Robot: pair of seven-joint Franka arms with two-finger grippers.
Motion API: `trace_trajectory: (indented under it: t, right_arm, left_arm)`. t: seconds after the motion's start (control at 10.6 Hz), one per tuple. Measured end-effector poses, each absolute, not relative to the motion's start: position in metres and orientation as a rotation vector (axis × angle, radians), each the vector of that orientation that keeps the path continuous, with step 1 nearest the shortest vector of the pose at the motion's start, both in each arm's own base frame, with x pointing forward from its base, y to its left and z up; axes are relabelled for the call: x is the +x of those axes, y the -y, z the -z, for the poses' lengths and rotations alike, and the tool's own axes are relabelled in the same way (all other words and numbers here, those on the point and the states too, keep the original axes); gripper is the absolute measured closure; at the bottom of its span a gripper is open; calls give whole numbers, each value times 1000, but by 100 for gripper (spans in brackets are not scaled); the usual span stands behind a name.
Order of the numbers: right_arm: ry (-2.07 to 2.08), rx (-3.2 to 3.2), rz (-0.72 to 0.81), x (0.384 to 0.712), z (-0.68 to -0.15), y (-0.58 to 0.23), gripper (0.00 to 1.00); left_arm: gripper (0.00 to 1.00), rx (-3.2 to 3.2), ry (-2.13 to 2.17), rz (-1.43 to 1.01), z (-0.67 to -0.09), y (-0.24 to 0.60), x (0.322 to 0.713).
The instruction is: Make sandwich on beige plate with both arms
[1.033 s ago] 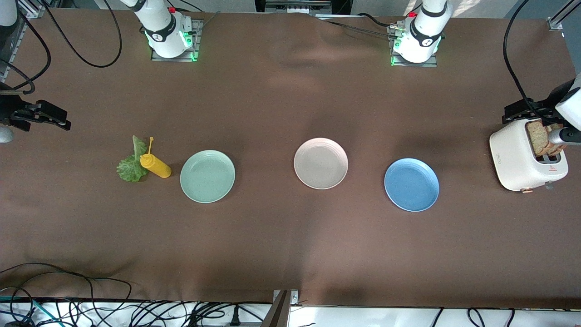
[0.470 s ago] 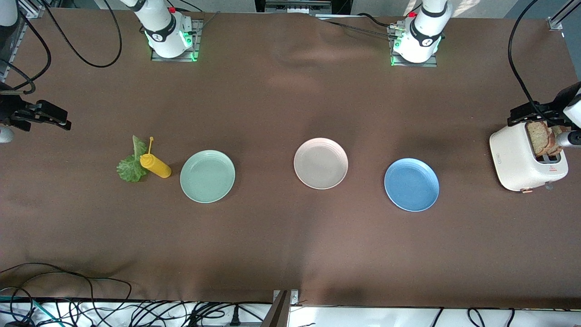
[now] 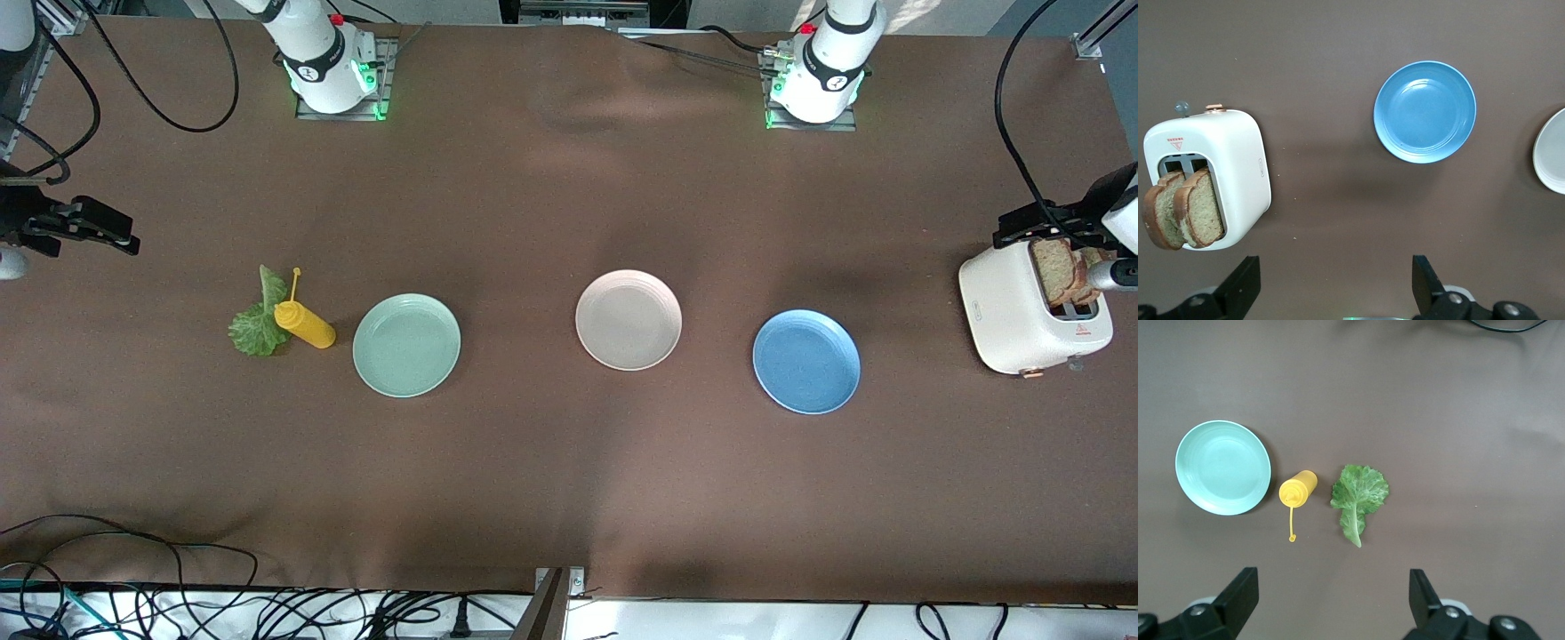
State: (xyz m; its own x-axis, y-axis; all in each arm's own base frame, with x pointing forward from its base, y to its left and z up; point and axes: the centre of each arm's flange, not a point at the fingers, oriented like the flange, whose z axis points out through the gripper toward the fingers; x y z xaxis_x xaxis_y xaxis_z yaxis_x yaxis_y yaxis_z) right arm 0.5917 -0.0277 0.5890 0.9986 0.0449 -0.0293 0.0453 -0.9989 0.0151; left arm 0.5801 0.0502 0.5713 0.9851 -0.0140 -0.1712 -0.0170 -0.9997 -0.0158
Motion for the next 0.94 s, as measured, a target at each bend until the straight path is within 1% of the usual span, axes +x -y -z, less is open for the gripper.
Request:
trace_trajectory:
  t: [0.94]
  right_arm:
    - [-70, 3125, 45, 592, -589, 28, 0]
  left_arm:
    - [0, -3113, -44, -268, -571, -43, 581]
